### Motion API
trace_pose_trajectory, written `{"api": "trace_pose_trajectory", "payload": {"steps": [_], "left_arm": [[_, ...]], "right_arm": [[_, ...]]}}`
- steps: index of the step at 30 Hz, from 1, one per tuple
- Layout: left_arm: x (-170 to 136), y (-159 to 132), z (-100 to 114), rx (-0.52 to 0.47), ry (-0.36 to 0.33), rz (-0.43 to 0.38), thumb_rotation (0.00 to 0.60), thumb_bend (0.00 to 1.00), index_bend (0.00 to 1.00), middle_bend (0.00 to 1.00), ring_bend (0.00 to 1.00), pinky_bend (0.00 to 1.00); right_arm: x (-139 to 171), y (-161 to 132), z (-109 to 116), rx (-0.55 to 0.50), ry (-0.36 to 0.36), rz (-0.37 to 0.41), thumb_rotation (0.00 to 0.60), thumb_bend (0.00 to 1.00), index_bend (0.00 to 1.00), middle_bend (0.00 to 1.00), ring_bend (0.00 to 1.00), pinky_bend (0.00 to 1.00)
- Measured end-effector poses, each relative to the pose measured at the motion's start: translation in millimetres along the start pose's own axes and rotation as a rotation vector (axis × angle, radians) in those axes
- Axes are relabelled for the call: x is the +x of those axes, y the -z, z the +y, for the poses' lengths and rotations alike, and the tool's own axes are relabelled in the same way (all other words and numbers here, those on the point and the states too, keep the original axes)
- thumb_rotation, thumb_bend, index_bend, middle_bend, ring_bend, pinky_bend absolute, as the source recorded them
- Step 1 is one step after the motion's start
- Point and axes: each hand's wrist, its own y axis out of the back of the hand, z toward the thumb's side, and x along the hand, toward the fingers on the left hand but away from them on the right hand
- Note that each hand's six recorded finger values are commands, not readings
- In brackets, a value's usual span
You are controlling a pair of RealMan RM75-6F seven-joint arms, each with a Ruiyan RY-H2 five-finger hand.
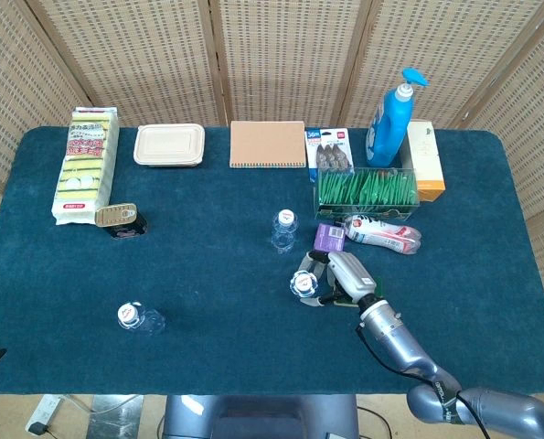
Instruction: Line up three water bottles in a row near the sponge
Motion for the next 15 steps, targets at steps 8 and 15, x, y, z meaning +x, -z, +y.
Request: {"api": "trace_pose_trajectory", "payload": {"steps": [8, 15], "left_arm": [[0, 0, 1, -0.004, 0.000, -0.001, 0.600, 0.11, 0.00, 0.00, 0.00, 0.04], [-1, 1, 1, -0.008, 0.001, -0.003, 0.600, 0.11, 0.00, 0.00, 0.00, 0.04]], "right_arm": [[6, 4, 9, -0.007, -0.011, 0.001, 0.600, 0.10, 0.06, 0.20, 0.16, 0.38], [14, -2, 16, -0.017, -0.009, 0.016, 0.600, 0.09, 0.06, 0.11, 0.08, 0.35]]}}
